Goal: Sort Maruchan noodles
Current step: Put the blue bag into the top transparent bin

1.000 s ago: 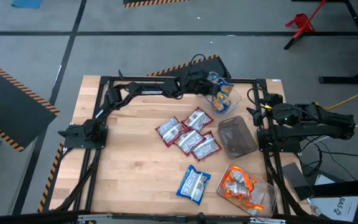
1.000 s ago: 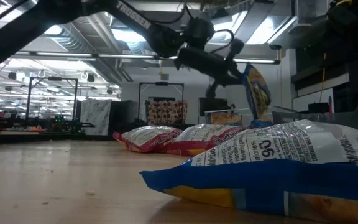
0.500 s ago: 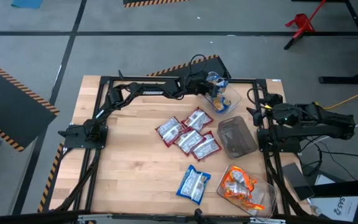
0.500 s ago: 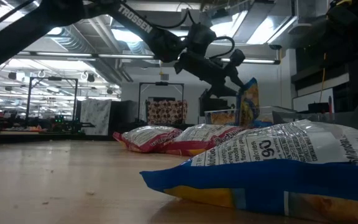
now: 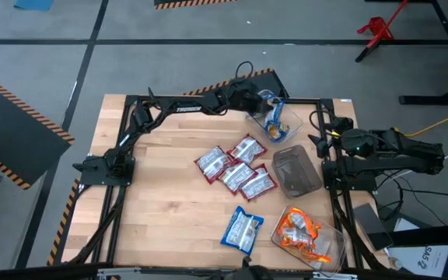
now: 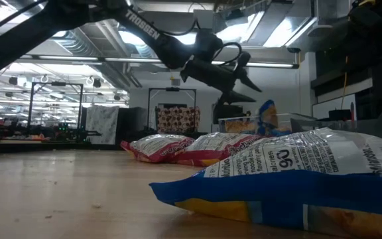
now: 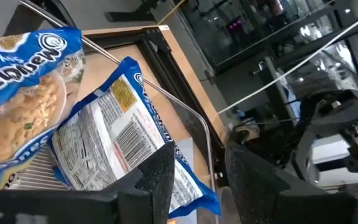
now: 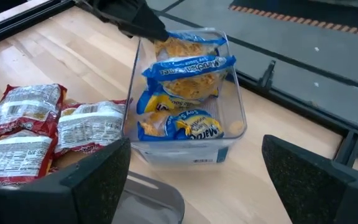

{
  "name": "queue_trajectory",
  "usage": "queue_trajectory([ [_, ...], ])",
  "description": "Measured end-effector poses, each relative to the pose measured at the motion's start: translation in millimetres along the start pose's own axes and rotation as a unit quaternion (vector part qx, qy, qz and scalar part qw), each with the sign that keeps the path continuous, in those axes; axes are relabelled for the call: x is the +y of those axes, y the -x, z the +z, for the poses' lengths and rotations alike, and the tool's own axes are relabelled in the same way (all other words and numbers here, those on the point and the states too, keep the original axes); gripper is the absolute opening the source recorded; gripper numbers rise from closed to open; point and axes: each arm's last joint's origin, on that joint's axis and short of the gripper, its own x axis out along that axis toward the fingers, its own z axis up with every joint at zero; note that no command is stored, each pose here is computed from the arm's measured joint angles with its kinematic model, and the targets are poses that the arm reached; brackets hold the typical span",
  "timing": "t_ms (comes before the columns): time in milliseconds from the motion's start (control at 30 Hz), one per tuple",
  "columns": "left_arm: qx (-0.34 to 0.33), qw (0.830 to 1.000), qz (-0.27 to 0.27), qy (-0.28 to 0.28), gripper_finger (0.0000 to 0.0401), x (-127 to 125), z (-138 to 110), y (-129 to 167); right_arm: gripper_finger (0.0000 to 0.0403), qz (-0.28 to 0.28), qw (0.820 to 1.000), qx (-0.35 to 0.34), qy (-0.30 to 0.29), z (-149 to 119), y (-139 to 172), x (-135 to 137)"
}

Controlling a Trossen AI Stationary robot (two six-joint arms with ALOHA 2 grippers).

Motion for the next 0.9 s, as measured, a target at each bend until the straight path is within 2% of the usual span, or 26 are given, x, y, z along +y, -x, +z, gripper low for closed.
queue_trajectory([
  [233, 0.014, 0.999, -0.016, 0.027, 0.0136, 6.4, 9.2, 4.0, 0.0351, 0.059, 0.996, -0.052, 0.035, 14.9, -1.3, 12.7],
  [367, 0.030, 0.998, -0.039, 0.026, 0.0133, 1.8, 17.1, 11.4, 0.0351, 0.052, 0.993, -0.082, 0.061, 25.8, -9.6, 25.6],
  [500, 0.021, 0.998, -0.065, 0.013, 0.0132, -14.8, 31.5, 26.9, 0.0351, 0.002, 0.992, -0.076, 0.104, 30.1, -28.1, 41.0],
  [700, -0.014, 0.994, -0.104, -0.029, 0.0132, -54.7, 55.1, 62.6, 0.0351, -0.165, 0.977, -0.051, 0.122, 23.5, -70.3, 60.9],
  [767, -0.027, 0.992, -0.117, -0.046, 0.0132, -70.0, 61.1, 76.2, 0.0351, -0.192, 0.973, -0.036, 0.125, 22.5, -87.2, 64.5],
  [900, -0.051, 0.985, -0.145, -0.076, 0.0132, -100.8, 68.3, 102.4, 0.0351, -0.212, 0.971, 0.009, 0.110, 22.2, -125.9, 64.4],
])
